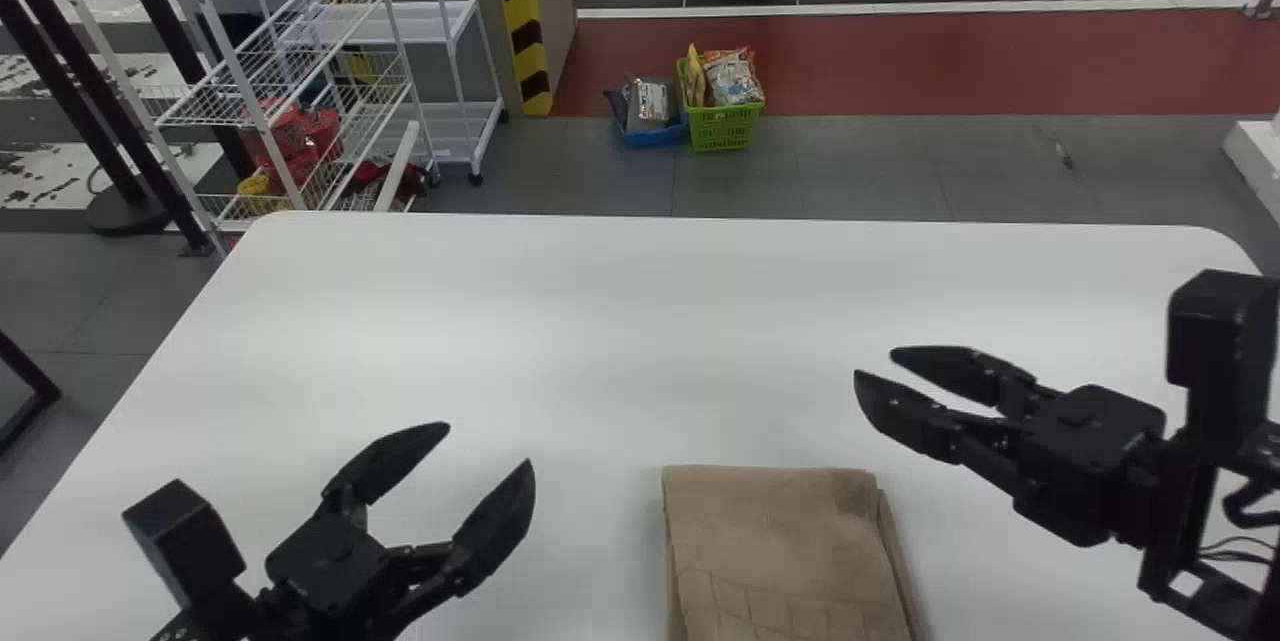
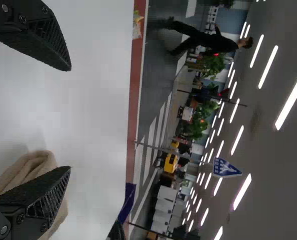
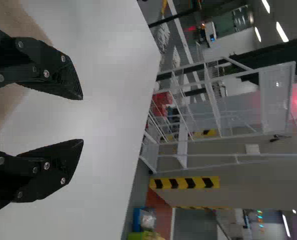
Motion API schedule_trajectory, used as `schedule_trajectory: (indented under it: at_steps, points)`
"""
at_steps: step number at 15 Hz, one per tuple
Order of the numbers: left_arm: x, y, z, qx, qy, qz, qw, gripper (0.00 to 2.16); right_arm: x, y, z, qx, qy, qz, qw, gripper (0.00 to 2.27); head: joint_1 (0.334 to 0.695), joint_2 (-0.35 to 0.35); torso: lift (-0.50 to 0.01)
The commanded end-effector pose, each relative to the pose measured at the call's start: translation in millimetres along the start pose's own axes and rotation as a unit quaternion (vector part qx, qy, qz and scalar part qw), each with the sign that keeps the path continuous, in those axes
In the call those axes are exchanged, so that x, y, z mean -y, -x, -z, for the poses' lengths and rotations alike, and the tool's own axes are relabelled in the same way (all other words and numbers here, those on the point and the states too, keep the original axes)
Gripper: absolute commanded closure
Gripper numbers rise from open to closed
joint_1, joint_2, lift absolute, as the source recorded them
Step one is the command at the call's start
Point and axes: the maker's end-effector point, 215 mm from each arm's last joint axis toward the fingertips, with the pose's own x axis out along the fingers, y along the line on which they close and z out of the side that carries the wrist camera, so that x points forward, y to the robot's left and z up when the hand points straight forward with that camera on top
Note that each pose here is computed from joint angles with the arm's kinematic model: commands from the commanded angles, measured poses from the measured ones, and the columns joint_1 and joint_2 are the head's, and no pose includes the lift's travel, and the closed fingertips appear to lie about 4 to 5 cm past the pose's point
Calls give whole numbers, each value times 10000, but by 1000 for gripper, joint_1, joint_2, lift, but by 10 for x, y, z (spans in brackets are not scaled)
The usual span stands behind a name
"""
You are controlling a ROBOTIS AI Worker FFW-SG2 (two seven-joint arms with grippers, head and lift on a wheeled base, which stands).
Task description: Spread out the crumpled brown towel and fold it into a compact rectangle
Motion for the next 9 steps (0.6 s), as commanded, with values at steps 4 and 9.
schedule_trajectory:
  at_steps: [4,9]
  points:
    - [-280,315,-250,670,-447,-515,9954,124,82,403,-93,1153,668,707,9886,83,695,136,-127]
    - [-442,479,-51,495,-583,-878,9932,130,321,791,161,1237,1032,1102,9808,83,695,133,-127]
